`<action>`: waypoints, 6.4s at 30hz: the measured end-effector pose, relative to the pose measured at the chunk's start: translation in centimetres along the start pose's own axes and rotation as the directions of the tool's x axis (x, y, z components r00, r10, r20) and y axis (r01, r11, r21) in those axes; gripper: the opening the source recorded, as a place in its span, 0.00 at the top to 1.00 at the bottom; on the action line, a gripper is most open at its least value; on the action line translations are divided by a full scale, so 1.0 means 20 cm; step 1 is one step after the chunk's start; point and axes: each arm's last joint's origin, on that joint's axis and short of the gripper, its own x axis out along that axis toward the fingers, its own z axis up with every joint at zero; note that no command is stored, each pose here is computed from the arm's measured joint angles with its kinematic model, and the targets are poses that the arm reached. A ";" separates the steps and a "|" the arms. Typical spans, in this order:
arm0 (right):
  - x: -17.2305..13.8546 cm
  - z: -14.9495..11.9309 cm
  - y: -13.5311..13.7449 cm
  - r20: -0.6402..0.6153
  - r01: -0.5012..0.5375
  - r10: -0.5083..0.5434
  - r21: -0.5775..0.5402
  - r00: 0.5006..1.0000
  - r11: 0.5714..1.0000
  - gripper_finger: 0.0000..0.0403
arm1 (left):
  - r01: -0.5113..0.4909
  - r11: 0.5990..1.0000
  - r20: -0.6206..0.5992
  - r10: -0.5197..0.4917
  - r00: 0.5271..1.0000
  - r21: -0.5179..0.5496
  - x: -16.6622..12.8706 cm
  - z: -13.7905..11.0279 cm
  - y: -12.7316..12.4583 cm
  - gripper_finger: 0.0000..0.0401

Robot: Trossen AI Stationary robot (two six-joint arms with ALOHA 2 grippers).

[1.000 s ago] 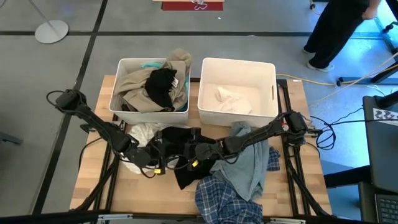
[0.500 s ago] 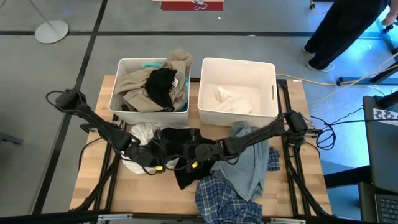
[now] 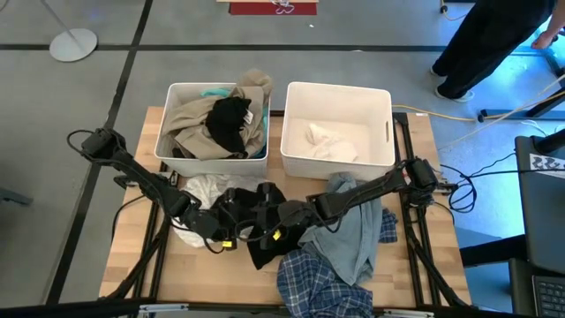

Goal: Sort clothes
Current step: Put the black shorts into the left white bin, then put the white shirt into the right white bin

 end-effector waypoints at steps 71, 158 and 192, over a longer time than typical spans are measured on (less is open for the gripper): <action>-1.06 -0.32 0.28 -0.323 0.474 -0.510 -0.188 0.797 0.860 0.50 | -0.963 0.269 0.660 0.725 0.197 -0.008 -1.07 1.50 0.81 0.91; -1.03 -0.64 0.30 -0.284 0.483 -0.493 -0.108 0.823 0.869 0.50 | -0.632 0.695 -0.380 0.512 0.770 -0.344 -0.58 0.62 1.22 0.59; -1.02 -0.63 0.31 -0.298 0.468 -0.474 -0.098 0.828 0.879 0.50 | -0.257 0.861 -0.562 -0.040 0.826 -0.439 -0.55 0.45 0.23 0.59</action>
